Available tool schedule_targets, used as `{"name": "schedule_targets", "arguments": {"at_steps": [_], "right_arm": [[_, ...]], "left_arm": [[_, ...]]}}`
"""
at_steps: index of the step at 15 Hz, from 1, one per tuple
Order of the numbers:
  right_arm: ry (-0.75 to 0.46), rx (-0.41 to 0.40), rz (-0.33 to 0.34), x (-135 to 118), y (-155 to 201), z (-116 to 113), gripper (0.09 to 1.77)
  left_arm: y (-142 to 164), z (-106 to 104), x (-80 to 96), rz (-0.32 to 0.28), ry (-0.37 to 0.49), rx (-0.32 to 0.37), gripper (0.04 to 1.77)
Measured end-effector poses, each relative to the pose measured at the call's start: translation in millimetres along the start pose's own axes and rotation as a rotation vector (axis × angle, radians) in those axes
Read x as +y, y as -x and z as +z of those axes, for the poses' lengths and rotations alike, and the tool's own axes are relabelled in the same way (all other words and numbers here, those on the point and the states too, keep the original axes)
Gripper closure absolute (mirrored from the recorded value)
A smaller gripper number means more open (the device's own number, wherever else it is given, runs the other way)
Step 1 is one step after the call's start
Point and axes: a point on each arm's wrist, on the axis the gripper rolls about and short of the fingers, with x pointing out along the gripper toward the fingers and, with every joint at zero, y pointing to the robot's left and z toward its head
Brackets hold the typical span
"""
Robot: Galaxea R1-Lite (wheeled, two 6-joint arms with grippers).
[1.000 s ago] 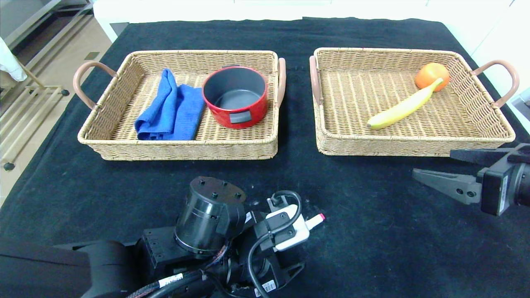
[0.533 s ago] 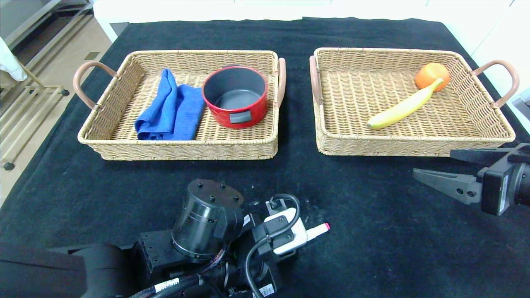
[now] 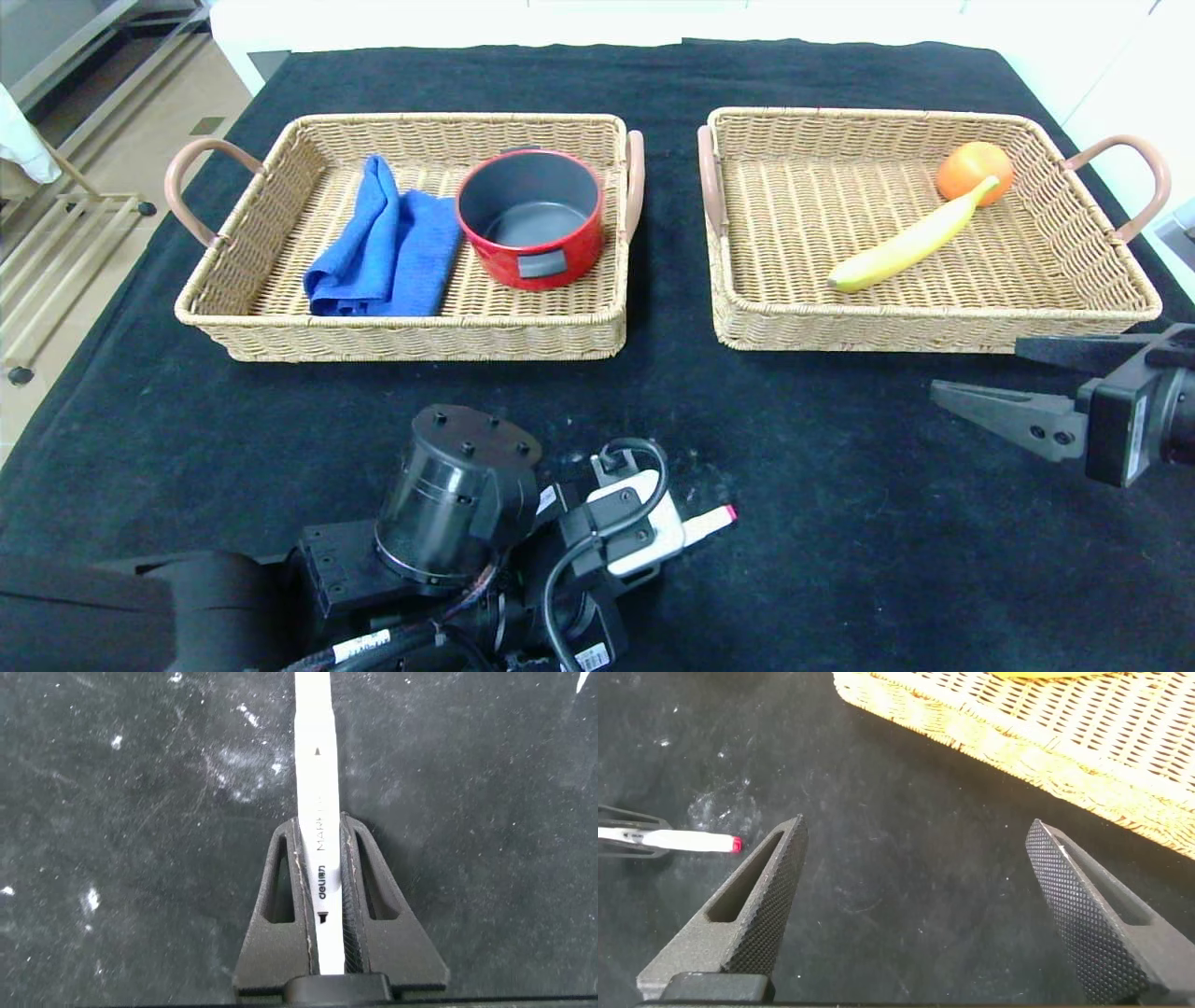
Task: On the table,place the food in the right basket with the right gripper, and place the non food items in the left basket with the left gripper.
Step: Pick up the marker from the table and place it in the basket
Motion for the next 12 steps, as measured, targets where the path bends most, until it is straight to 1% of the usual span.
{"name": "schedule_targets", "arguments": {"at_steps": [4,6,9,12], "right_arm": [[0.0,0.001,0.001,0,0,0,0.15],[0.0,0.001,0.001,0,0,0,0.15],[0.0,0.004,0.001,0,-1,-1,0.15],[-0.001,0.007,0.0,0,-2,-1,0.15]], "left_arm": [[6,5,2.7,0.012,0.0,-0.017,1.55],[13,8,5.2,0.027,0.002,-0.011,1.55],[28,18,12.8,0.062,0.004,-0.022,1.55],[50,28,24.6,0.089,0.015,-0.023,1.55]]}}
